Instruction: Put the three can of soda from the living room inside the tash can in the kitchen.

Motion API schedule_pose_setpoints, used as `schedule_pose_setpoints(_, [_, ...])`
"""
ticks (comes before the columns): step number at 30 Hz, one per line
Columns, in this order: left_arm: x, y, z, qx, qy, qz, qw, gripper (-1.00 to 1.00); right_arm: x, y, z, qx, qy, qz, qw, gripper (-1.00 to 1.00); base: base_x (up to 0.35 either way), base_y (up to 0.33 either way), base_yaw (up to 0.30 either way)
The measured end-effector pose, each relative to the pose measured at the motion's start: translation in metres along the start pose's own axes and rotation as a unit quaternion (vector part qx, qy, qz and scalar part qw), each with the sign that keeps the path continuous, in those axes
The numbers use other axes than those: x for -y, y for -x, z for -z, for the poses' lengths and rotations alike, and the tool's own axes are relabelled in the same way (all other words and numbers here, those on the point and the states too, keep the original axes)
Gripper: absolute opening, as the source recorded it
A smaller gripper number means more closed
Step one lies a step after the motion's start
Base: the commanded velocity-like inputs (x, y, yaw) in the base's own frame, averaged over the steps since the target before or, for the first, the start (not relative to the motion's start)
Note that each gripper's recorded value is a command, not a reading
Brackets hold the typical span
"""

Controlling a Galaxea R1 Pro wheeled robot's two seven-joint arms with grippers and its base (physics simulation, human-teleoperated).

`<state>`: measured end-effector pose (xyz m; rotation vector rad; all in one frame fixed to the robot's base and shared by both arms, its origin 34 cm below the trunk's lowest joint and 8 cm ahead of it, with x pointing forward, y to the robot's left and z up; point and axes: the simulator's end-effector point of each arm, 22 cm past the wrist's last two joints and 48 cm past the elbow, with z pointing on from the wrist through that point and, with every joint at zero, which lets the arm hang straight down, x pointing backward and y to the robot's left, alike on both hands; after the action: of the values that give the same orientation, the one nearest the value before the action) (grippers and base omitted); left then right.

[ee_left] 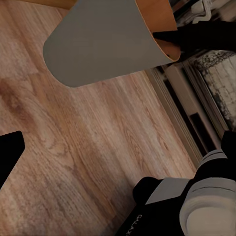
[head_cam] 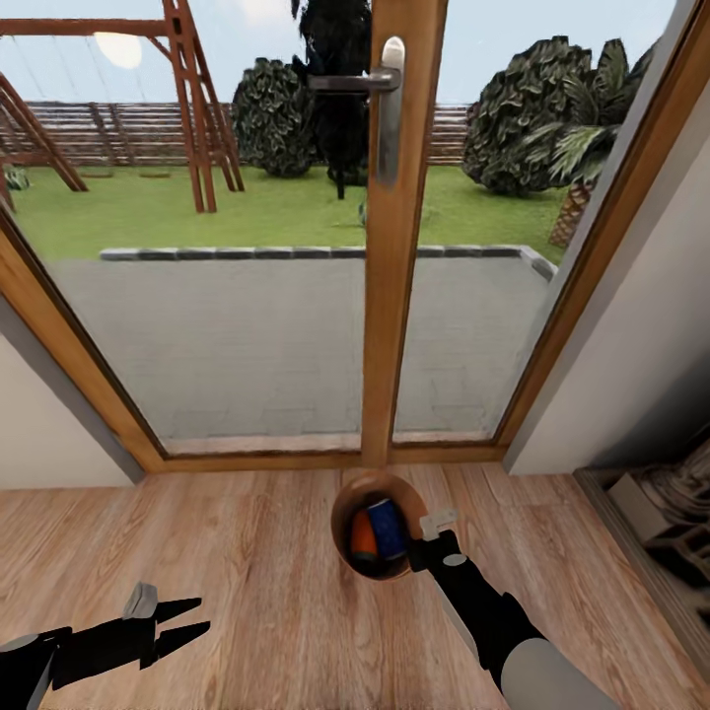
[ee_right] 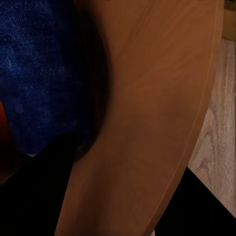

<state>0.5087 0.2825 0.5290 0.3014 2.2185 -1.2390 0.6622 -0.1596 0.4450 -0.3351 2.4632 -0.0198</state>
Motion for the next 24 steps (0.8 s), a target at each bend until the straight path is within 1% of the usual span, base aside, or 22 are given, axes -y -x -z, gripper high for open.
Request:
schedule_pose_setpoints(15, [-0.003,-0.005,-0.001,-0.004,0.0,0.006,1.0,1.0,-0.002,-0.007,-0.004,-0.006,0.001,0.001,1.0,-1.0,0.0,0.0,0.0])
schedule_pose_setpoints(24, [-0.014,-0.019,-0.008,-0.005,0.0,0.006,1.0,1.0,-0.004,-0.021,-0.017,-0.006,0.001,0.001,1.0,-1.0,0.0,0.0,0.0])
